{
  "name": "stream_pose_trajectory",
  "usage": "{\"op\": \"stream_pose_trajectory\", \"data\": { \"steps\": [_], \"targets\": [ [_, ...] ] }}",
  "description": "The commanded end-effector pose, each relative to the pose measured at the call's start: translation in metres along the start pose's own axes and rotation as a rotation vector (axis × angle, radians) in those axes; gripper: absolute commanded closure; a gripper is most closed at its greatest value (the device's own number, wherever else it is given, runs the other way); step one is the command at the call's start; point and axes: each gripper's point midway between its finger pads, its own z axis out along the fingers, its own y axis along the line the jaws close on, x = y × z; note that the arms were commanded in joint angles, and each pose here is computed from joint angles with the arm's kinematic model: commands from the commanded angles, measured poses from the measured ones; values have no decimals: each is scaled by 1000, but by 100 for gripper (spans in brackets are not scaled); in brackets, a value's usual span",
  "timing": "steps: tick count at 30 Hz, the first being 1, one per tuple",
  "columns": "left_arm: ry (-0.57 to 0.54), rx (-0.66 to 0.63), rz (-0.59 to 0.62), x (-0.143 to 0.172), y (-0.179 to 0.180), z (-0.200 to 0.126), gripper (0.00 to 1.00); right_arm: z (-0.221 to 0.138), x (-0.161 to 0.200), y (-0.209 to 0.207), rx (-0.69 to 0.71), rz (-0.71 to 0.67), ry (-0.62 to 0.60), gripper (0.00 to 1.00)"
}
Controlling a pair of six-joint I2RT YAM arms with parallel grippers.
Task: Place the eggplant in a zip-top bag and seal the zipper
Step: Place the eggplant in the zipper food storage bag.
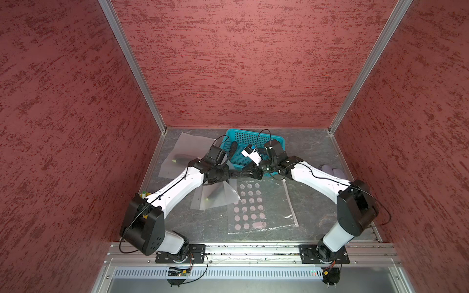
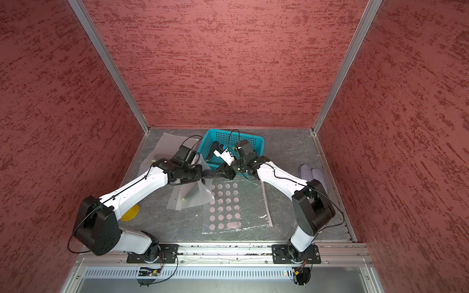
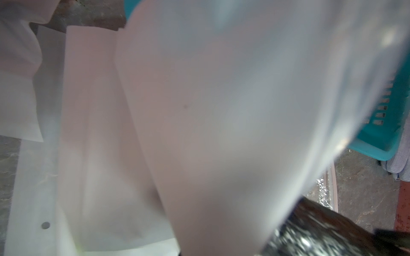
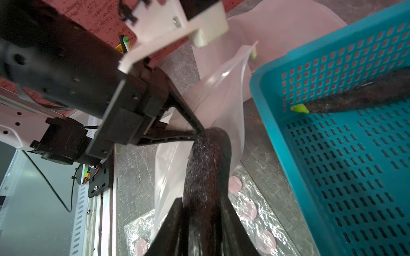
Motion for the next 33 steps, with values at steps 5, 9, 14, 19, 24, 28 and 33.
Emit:
{"op": "stream_pose_trajectory", "data": {
  "steps": [5, 9, 14, 19, 24, 28, 33],
  "targets": [
    [-29, 78, 12, -4, -24, -17, 100, 18, -39, 4, -6, -24, -71, 72],
    [-24, 92, 20, -2, -31, -18, 100, 34, -51, 3, 15, -8, -70, 72],
    [-61, 127, 0, -7, -36, -30, 100, 55, -44, 1, 29, 22, -34, 73],
    [-87, 182, -53, -14, -36, -39, 100, 53, -55, -1, 53, 43, -78, 68],
    [-112, 247, -126, -21, -31, -47, 100, 32, -79, 1, 87, 43, -181, 54],
    [-103, 229, -132, -20, -23, -44, 100, 12, -94, 9, 61, 42, -242, 48],
    [-97, 231, -142, -19, -21, -39, 100, -4, -99, 11, 61, 45, -269, 43]
  ]
}}
